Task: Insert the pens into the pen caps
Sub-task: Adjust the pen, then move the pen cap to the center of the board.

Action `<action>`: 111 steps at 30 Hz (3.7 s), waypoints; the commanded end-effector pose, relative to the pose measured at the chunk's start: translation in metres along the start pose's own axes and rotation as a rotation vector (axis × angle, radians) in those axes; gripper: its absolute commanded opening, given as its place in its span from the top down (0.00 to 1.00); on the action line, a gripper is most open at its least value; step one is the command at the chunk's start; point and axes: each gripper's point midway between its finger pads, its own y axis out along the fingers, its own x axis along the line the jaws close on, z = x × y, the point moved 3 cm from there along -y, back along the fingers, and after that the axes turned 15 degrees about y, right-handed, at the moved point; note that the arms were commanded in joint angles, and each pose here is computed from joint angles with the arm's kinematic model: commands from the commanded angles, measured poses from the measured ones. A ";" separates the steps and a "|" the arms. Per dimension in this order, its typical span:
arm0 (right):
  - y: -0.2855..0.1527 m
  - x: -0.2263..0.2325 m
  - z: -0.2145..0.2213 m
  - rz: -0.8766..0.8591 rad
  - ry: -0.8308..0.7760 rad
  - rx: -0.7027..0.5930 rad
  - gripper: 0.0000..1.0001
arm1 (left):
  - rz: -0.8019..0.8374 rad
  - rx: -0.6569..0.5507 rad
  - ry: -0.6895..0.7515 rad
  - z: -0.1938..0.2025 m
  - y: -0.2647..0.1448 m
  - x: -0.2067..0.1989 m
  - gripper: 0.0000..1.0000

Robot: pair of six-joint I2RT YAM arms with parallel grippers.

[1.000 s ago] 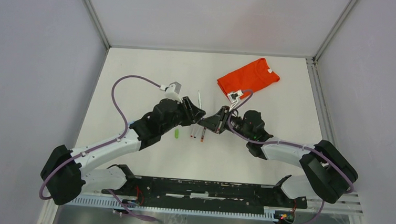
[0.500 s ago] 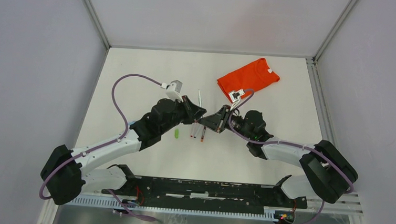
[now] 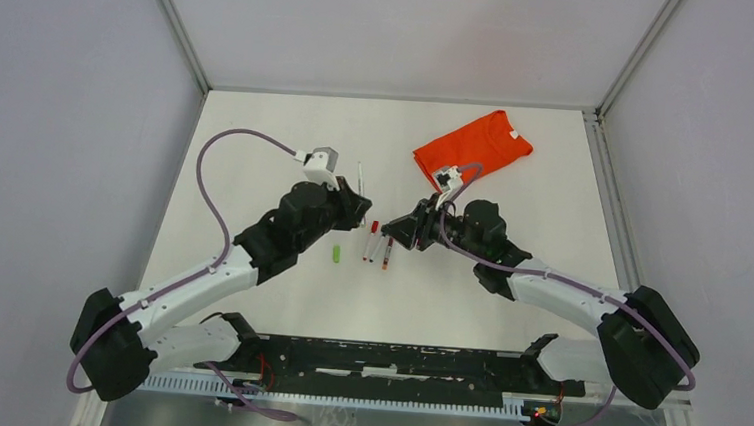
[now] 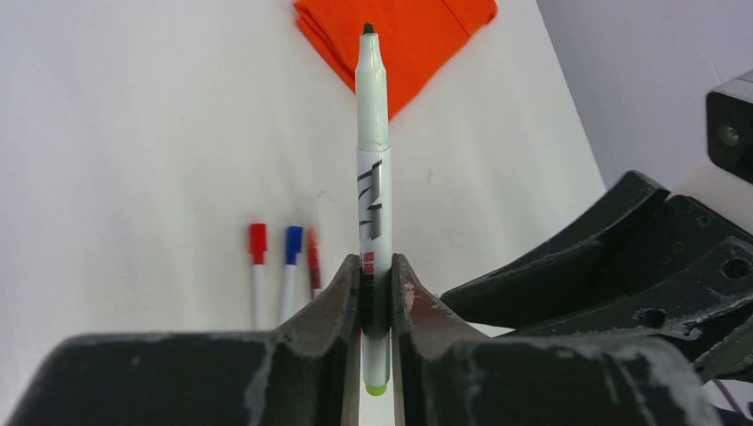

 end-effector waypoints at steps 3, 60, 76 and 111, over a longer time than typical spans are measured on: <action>0.008 -0.018 -0.014 0.205 -0.093 -0.004 0.57 | -0.155 -0.109 0.172 -0.048 -0.030 0.036 0.98; 0.144 -0.056 0.111 0.576 -0.465 0.580 0.81 | -0.449 -0.332 0.241 -0.081 -0.124 0.090 0.98; 0.011 -0.059 0.140 0.303 -0.773 1.082 0.84 | -0.481 -0.322 0.248 -0.080 -0.122 0.095 0.98; -0.037 -0.114 0.155 0.463 -0.805 1.181 0.86 | -0.486 -0.269 0.275 -0.073 -0.109 0.095 0.98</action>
